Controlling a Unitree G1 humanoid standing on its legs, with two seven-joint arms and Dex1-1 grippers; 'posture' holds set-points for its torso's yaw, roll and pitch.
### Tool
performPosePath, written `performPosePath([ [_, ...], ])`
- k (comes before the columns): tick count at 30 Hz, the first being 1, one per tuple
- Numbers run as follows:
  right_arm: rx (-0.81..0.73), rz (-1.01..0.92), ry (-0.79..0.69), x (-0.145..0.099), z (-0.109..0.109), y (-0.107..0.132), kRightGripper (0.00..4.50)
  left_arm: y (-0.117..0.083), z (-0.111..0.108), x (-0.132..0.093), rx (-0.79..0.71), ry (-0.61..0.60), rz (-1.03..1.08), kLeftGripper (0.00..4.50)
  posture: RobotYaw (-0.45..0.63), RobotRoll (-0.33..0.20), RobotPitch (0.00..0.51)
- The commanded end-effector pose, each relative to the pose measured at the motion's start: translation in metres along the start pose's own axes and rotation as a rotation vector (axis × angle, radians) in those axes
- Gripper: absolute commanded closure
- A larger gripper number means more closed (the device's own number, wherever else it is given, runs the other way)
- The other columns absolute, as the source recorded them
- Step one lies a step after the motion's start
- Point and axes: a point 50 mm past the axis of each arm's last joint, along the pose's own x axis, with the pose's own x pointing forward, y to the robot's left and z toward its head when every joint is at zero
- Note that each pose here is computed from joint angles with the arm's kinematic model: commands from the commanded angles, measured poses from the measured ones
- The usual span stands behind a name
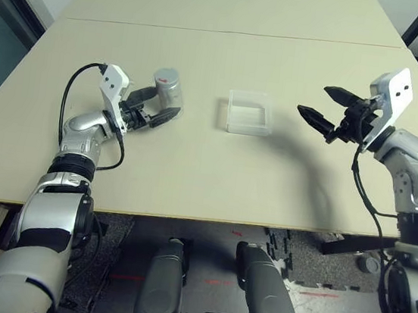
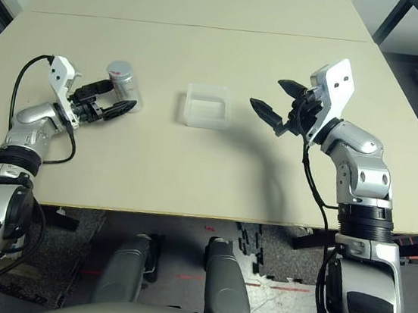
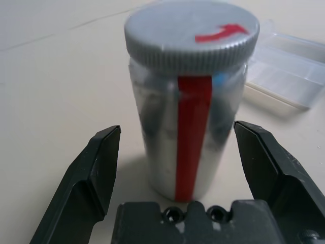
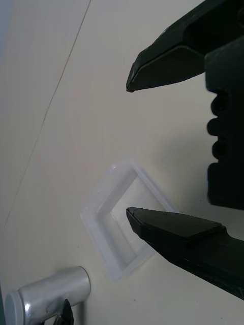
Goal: Pour the medicine from the bottle into the box.
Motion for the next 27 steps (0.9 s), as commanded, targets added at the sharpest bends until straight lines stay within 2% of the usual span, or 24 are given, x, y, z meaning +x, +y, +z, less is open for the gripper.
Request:
performPosePath([
  [1, 0.011, 0.014, 0.007, 0.0, -0.002, 0.005, 0.0, -0.003, -0.002, 0.008, -0.007, 0.004, 0.003, 0.04, -0.24, 0.0, 0.214],
  [2, 0.012, 0.017, 0.009, 0.0, -0.003, 0.006, 0.0, -0.005, -0.002, 0.011, -0.013, 0.003, -0.011, 0.04, -0.24, 0.0, 0.214],
  [5, 0.011, 0.021, 0.01, 0.0, -0.002, 0.007, 0.0, -0.011, -0.002, 0.019, -0.038, 0.008, -0.07, 0.63, -0.25, 0.0, 0.208],
  [8, 0.009, 0.009, 0.003, -0.001, 0.0, 0.005, 0.0, -0.008, 0.002, 0.021, -0.048, -0.004, -0.056, 1.73, -0.25, 0.0, 0.205],
  [9, 0.008, 0.006, 0.001, -0.001, 0.001, 0.004, 0.0, -0.007, 0.004, 0.02, -0.046, -0.009, -0.055, 1.93, -0.25, 0.0, 0.201],
  [13, 0.015, 0.014, 0.006, -0.002, 0.0, 0.004, 0.0, -0.004, 0.009, 0.017, -0.034, -0.021, -0.077, 1.93, -0.24, 0.0, 0.194],
  [18, 0.031, 0.089, -0.003, 0.008, 0.01, 0.01, 0.0, -0.002, 0.021, 0.012, -0.002, -0.028, -0.176, 1.93, -0.2, 0.0, 0.184],
  [23, 0.036, 0.239, 0.046, 0.027, 0.02, 0.025, 0.0, -0.01, 0.031, 0.012, 0.016, -0.038, -0.318, 1.93, -0.16, 0.0, 0.173],
  [27, 0.06, 0.388, 0.036, 0.045, 0.036, 0.044, 0.0, -0.024, 0.035, 0.016, 0.012, -0.044, -0.437, 1.93, -0.13, 0.0, 0.16],
])
